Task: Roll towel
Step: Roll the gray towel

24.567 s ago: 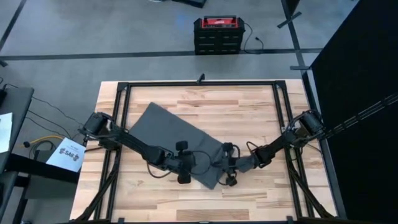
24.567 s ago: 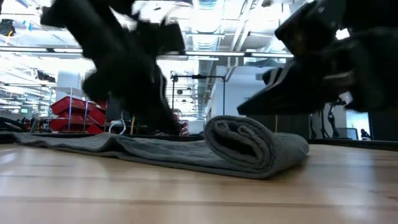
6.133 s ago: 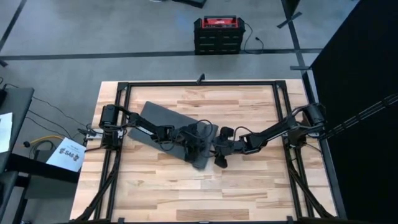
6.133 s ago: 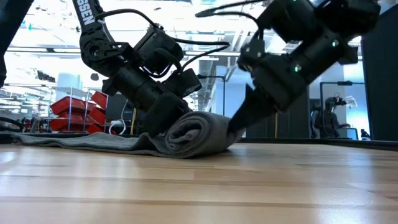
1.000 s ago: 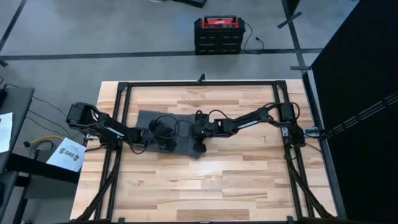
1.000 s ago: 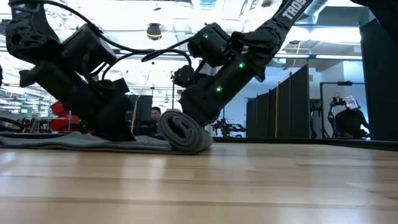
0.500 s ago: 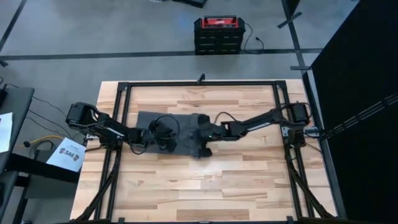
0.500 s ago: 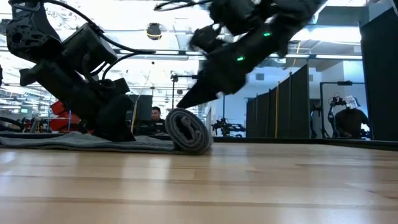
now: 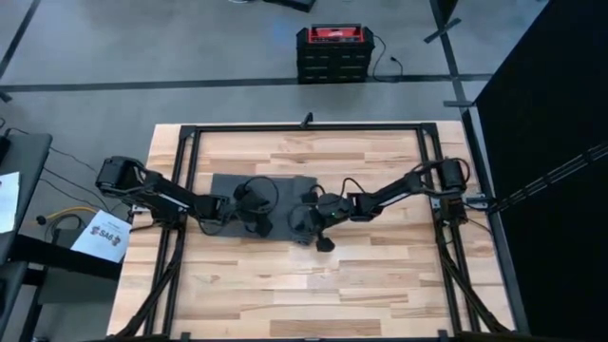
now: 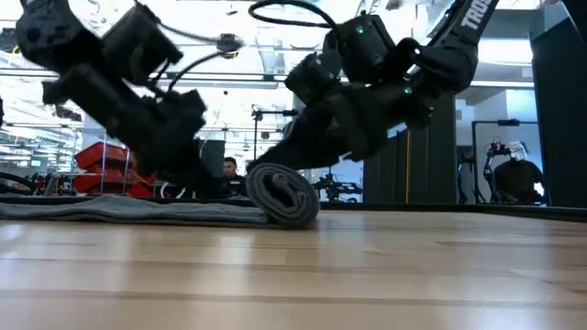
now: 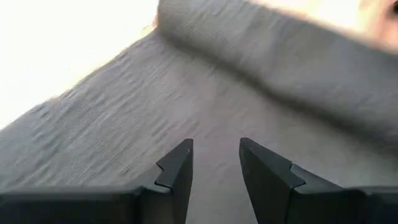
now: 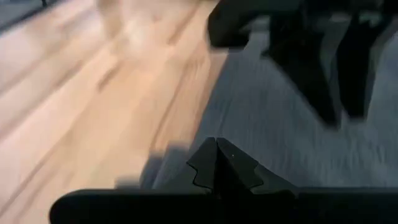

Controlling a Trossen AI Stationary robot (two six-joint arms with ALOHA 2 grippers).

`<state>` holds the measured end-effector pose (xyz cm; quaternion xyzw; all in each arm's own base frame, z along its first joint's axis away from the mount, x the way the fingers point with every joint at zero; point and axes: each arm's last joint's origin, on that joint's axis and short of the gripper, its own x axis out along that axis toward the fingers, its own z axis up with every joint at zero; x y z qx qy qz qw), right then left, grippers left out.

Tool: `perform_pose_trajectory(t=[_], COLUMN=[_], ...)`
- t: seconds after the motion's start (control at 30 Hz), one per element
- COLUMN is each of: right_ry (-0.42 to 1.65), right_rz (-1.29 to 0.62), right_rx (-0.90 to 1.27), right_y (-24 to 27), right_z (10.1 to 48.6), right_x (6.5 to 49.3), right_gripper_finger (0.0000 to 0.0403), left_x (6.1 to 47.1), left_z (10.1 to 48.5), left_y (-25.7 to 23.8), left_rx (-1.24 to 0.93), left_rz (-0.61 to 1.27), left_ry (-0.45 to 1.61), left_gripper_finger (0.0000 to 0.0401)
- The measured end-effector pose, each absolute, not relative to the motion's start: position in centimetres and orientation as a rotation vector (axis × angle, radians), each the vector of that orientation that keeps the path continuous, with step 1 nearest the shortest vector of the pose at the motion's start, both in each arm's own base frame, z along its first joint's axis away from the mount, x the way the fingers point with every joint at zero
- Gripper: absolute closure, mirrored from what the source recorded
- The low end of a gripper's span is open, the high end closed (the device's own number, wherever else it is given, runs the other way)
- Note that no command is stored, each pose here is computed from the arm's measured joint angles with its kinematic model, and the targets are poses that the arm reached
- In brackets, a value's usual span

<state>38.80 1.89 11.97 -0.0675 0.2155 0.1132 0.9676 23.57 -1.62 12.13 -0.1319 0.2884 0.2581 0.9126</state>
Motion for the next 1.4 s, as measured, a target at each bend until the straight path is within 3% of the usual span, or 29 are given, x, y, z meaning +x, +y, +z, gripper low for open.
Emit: perform_pose_trajectory(t=[0.27,0.6,1.13,1.4], right_ry=[0.470,0.507,0.539,0.413], right_rz=[0.212,0.215,0.047,0.045], right_rx=[-0.168,-0.185,-0.186,-0.245], right_y=[0.6,0.3,-2.2,-2.0], right_z=[11.3,9.6,9.5,12.9], right_x=[38.7,38.8,38.7,38.8], right_gripper_finger=[0.0403,0.0403,0.0403,0.0403], left_x=[25.0,26.3,26.1,26.2], left_z=[14.5,8.7,7.4,8.2], left_y=[-5.4,-6.7,-7.7,-7.8], left_rx=[-0.299,-0.385,-0.423,-0.369], left_rz=[0.392,0.436,0.425,0.369], left_ry=[0.483,0.536,0.565,0.545], left_gripper_finger=[0.0283,0.0283,0.0283,0.0283])
